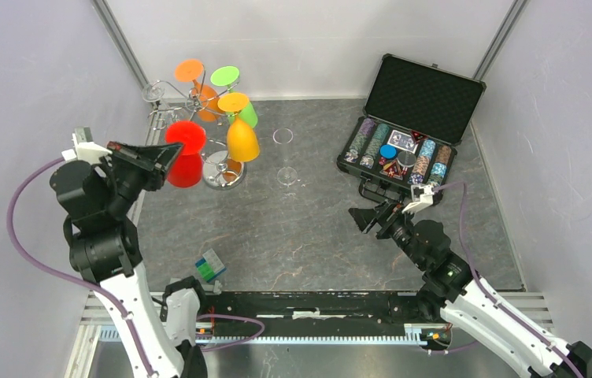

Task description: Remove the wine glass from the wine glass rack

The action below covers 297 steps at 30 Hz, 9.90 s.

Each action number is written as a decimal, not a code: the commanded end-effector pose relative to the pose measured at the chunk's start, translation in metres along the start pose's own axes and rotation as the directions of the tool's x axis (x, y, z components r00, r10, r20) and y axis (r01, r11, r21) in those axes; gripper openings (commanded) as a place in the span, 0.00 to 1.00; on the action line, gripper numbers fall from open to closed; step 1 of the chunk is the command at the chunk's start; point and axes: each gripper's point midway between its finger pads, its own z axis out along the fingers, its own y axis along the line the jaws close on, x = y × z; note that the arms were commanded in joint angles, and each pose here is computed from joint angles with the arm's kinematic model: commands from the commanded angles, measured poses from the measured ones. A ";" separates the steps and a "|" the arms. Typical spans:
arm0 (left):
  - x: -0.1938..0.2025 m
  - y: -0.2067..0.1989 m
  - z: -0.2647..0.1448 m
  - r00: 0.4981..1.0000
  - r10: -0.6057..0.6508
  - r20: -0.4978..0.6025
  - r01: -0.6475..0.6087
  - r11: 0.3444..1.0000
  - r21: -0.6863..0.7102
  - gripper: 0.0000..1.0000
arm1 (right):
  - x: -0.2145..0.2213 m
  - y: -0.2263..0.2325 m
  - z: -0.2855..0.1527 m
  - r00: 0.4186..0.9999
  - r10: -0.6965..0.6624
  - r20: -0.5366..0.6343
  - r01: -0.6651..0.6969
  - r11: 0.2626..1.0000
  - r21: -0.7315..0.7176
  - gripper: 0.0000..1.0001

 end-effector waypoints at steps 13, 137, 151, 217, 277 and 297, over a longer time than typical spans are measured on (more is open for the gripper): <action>0.076 -0.036 -0.016 0.911 -0.189 -0.366 0.299 0.915 0.270 0.02 | -0.019 0.118 -0.004 0.981 0.182 -0.074 -0.194 0.834 -0.516 0.96; 0.098 -0.001 0.017 0.797 0.595 -0.104 -0.561 0.792 0.240 1.00 | -0.020 0.032 0.202 0.502 -0.596 -0.627 0.735 0.676 -0.055 0.12; 0.100 0.010 0.028 0.824 0.550 -0.138 -0.527 0.832 0.171 1.00 | -0.051 0.066 0.207 0.577 -0.618 -0.533 0.706 0.706 -0.055 0.41; 0.017 0.011 0.159 0.935 0.350 0.055 -0.337 0.926 -0.170 0.62 | -0.068 0.091 0.050 0.832 -0.538 -0.135 0.516 0.840 -0.169 0.63; 0.043 0.010 0.193 0.978 0.071 -0.196 -0.060 0.996 0.060 0.21 | -0.048 0.076 0.058 0.845 -0.507 -0.172 0.484 0.860 -0.161 0.62; 0.055 0.003 0.207 0.973 -0.003 -0.233 0.024 0.996 0.088 0.33 | -0.043 0.072 0.059 0.843 -0.506 -0.184 0.483 0.862 -0.155 0.62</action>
